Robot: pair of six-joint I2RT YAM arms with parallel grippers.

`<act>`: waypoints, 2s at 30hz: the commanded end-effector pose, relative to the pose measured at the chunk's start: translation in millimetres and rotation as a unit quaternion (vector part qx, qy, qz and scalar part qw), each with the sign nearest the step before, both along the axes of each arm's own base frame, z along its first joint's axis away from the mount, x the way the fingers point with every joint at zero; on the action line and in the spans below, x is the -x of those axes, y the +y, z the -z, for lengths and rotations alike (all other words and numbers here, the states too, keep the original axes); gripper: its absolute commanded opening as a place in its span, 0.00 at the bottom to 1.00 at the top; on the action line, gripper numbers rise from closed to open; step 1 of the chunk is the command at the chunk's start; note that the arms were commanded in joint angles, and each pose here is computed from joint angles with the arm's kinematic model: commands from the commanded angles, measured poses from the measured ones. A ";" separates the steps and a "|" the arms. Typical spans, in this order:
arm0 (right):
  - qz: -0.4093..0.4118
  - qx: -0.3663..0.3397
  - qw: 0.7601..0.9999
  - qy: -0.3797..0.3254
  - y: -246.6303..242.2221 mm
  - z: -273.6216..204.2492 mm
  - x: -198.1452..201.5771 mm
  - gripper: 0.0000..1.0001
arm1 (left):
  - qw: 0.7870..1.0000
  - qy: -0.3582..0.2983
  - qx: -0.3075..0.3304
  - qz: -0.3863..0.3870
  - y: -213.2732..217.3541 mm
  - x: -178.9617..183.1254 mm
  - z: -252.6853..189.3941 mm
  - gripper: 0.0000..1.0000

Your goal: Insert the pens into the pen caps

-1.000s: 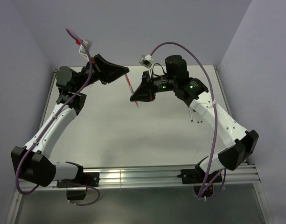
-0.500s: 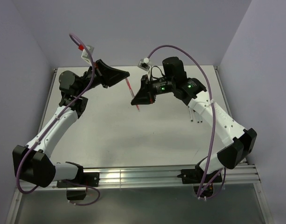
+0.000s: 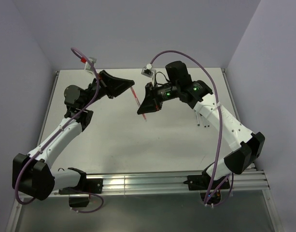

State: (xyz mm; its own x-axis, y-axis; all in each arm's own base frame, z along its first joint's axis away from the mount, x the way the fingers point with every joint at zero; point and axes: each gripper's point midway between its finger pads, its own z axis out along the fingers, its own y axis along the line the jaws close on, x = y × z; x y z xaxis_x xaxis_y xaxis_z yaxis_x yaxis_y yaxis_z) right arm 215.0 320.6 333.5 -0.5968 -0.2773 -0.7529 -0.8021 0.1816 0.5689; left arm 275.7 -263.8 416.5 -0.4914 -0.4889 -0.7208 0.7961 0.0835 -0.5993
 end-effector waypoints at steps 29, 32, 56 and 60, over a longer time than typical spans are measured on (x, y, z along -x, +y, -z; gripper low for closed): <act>0.034 -0.106 0.979 -0.173 -5.8 -88.4 -52.1 0.00 | 0.954 0.080 -0.101 0.270 -41.9 131.4 99.6 0.00; 0.037 -0.107 0.978 -0.176 -6.0 -90.9 -54.5 0.00 | 0.954 0.080 -0.105 0.270 -42.3 133.5 102.7 0.00; 0.039 -0.099 0.980 -0.168 -8.4 -83.2 -60.2 0.00 | 0.938 0.038 -0.129 0.319 -45.2 167.2 108.6 0.00; 0.039 -0.098 0.980 -0.170 -11.6 -81.4 -54.7 0.00 | 0.944 0.064 -0.089 0.311 -38.2 154.7 94.7 0.00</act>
